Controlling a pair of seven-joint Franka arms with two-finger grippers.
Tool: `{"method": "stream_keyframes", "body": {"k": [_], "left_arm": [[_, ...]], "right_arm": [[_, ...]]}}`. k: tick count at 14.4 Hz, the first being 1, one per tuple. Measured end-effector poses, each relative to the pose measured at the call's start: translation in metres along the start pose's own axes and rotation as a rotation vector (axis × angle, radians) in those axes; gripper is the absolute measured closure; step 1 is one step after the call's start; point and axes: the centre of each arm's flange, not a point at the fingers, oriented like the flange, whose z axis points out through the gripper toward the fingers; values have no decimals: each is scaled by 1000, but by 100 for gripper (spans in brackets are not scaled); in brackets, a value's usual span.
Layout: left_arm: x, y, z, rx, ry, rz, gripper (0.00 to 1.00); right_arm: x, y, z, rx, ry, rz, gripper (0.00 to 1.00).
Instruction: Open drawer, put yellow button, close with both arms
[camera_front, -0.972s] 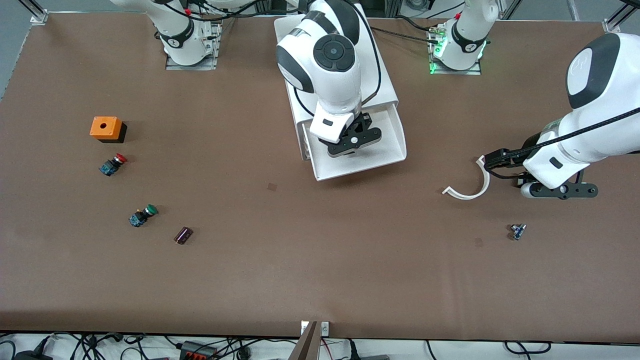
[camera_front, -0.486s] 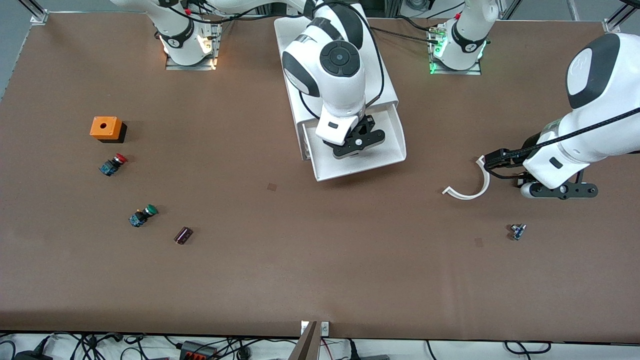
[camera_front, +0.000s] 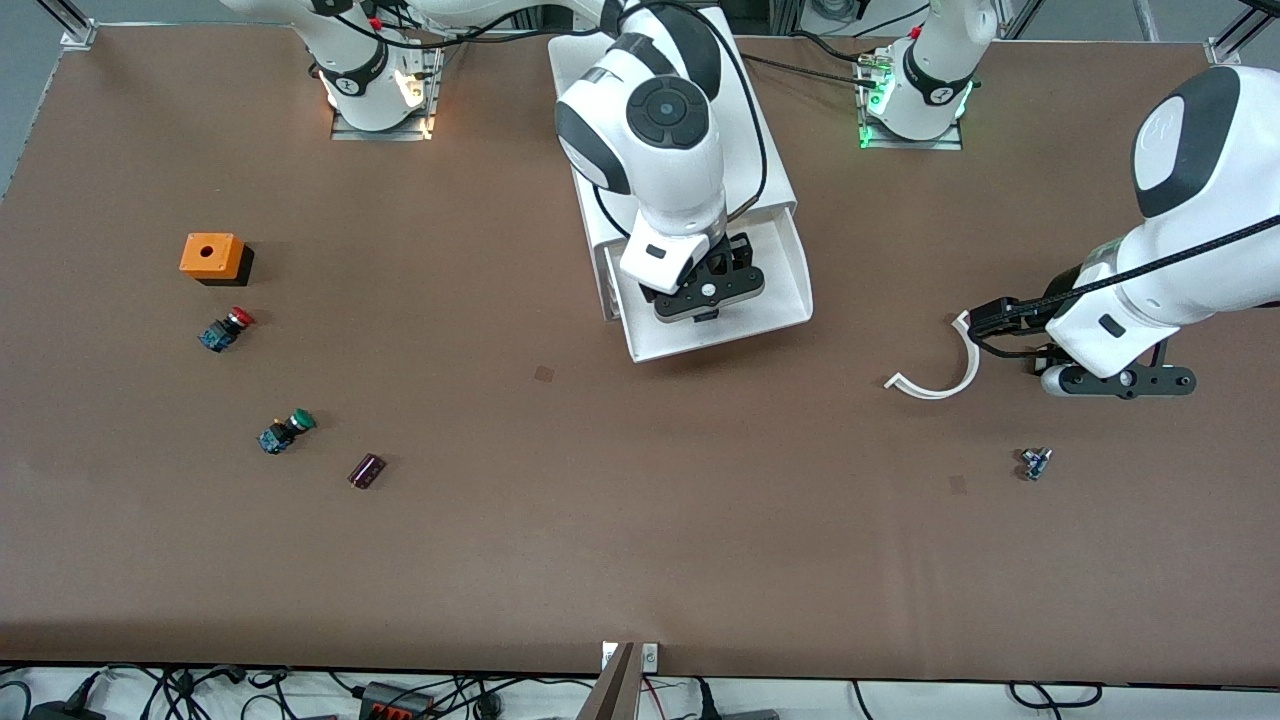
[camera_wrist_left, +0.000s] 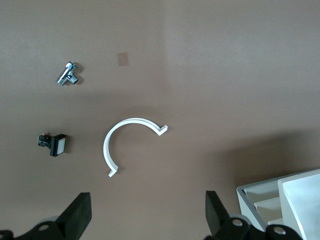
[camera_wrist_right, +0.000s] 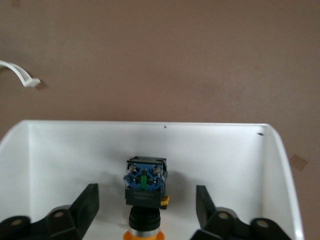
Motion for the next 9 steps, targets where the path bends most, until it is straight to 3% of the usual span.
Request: {"method": "stream_keyframes", "body": {"k": [1,4,7,9], "left_arm": [[0,1,0,0,1,-3,0],[-2,16,0,-2,9,-65,0],[-4,73,6,-18,65,-144,0],[1,111,27,-40,100,-163,0]], "right_arm": [[5,4,-19,13,23,22,0],[25,48,-75,11,50,96,0],[54,135,-113,-49,36,209,0],[71,205,-120,-101,-11,242,0]]}}
